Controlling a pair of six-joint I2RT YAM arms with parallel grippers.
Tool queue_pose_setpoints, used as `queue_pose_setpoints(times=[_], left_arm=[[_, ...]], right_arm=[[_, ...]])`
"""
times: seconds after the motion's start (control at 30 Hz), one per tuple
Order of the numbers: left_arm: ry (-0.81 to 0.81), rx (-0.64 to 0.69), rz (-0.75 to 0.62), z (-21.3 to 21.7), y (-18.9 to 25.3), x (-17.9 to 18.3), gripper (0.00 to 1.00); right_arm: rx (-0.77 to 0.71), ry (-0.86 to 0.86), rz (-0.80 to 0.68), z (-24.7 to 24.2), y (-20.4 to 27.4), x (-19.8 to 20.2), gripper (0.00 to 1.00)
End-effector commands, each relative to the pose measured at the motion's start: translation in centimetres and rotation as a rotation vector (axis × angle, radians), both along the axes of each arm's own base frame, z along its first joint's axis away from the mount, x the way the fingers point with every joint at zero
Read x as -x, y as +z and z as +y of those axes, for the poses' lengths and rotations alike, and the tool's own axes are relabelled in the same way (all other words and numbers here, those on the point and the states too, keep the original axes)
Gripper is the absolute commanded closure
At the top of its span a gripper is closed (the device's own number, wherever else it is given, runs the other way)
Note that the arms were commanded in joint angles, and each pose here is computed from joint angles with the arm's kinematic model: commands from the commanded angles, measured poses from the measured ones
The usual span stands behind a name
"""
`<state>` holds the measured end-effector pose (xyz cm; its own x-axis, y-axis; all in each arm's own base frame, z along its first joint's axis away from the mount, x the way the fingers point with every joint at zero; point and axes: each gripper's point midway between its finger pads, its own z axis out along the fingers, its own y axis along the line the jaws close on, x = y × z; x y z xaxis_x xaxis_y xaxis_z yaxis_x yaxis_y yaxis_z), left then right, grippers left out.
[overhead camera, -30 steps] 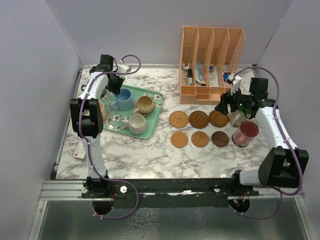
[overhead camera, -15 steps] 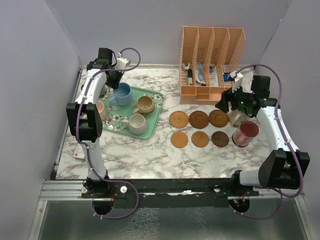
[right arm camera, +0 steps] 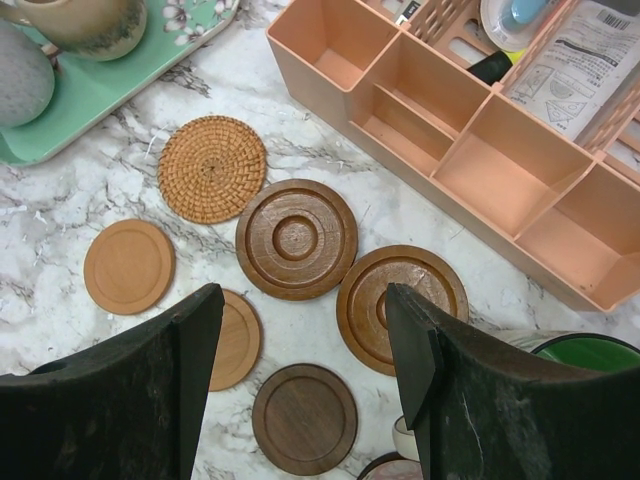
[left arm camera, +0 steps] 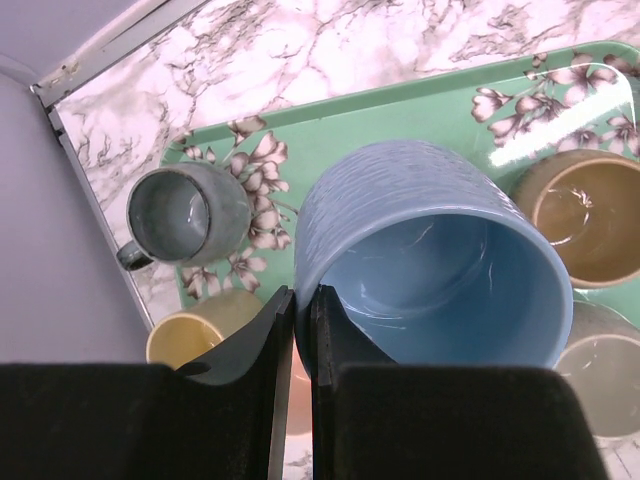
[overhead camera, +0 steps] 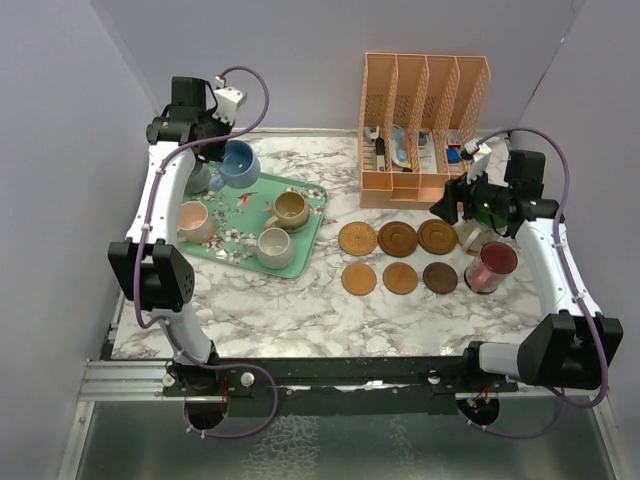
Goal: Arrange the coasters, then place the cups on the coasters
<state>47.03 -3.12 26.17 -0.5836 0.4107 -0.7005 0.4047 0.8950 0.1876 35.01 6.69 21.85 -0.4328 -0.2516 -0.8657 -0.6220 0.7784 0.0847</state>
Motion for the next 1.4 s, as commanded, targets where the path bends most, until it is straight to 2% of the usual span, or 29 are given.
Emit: queue_pose_setpoints(times=[0.0, 0.13, 0.33, 0.73, 1.0, 1.37], left_arm=[[-0.004, 0.067, -0.148, -1.0, 5.5, 1.6, 1.00], [-0.022, 0.142, -0.200, -2.6, 7.9, 3.0, 1.00], [-0.085, 0.181, -0.281, -5.8, 10.4, 4.4, 1.00], [-0.140, 0.259, -0.390, -12.3, 13.8, 4.8, 1.00], [-0.140, 0.273, -0.419, -17.0, 13.5, 3.2, 1.00], [-0.154, 0.338, -0.438, -25.2, 12.0, 2.1, 1.00]], right_arm=[[-0.009, -0.008, -0.035, 0.2, 1.3, -0.4, 0.34], [-0.013, -0.007, -0.049, 0.3, 1.3, -0.5, 0.34], [-0.036, 0.020, -0.068, 0.8, 1.4, -0.1, 0.34], [-0.082, 0.088, -0.190, 2.7, 5.7, -1.2, 0.35], [-0.119, 0.135, -0.276, 4.9, 9.5, -3.1, 0.35], [-0.195, 0.219, -0.282, 9.5, 11.9, -3.8, 0.36]])
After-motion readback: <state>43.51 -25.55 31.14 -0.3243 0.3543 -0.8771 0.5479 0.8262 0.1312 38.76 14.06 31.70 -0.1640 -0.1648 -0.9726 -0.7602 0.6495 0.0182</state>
